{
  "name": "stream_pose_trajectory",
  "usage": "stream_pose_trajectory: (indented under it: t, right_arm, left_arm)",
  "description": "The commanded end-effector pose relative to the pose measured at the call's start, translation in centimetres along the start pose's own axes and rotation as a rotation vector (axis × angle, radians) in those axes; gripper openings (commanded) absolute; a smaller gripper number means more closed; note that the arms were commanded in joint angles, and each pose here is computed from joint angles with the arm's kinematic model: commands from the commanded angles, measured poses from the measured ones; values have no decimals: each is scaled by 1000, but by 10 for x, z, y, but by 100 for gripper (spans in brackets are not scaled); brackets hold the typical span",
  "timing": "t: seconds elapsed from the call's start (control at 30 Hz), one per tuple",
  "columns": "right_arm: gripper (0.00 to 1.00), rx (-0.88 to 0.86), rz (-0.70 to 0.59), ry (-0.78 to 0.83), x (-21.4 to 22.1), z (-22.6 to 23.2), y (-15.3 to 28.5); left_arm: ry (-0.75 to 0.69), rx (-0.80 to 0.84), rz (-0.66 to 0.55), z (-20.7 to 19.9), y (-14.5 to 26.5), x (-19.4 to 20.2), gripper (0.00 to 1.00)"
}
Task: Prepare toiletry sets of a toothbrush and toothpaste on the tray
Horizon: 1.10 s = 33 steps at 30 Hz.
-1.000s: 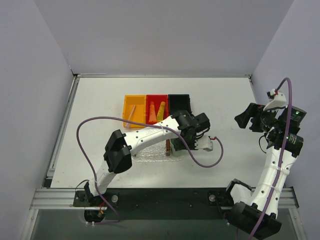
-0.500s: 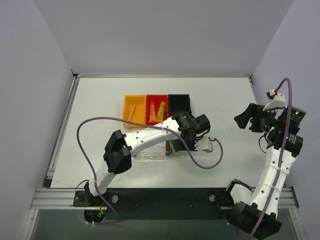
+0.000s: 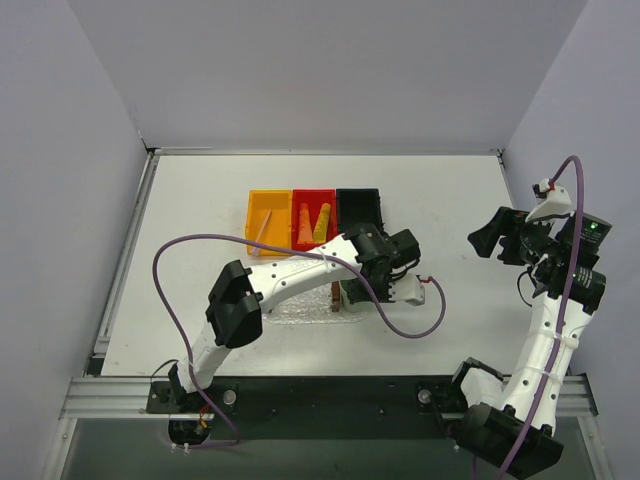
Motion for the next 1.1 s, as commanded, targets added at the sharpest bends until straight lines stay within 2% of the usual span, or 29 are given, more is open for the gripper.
stream_pose_trajectory:
  t: [0.0,1.07]
  right_arm:
    - [73,-31,-12,5,-2,1,-1]
    - [73,-33,4,-4,4,-2,-4]
  left_arm:
    - [8,-6,-16,-2,8,2,0]
    - [39,-64,-95,5,21,-11,0]
Point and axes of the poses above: each gripper's point midway between its finger pads, its own y axis back along the fingers, its own z axis along the line the jaws close on, x = y × z, the point moved 8 cm from there along y, back along the fingers, and after that the axes turned 2 degrees about -y, right-handed, at the moved point
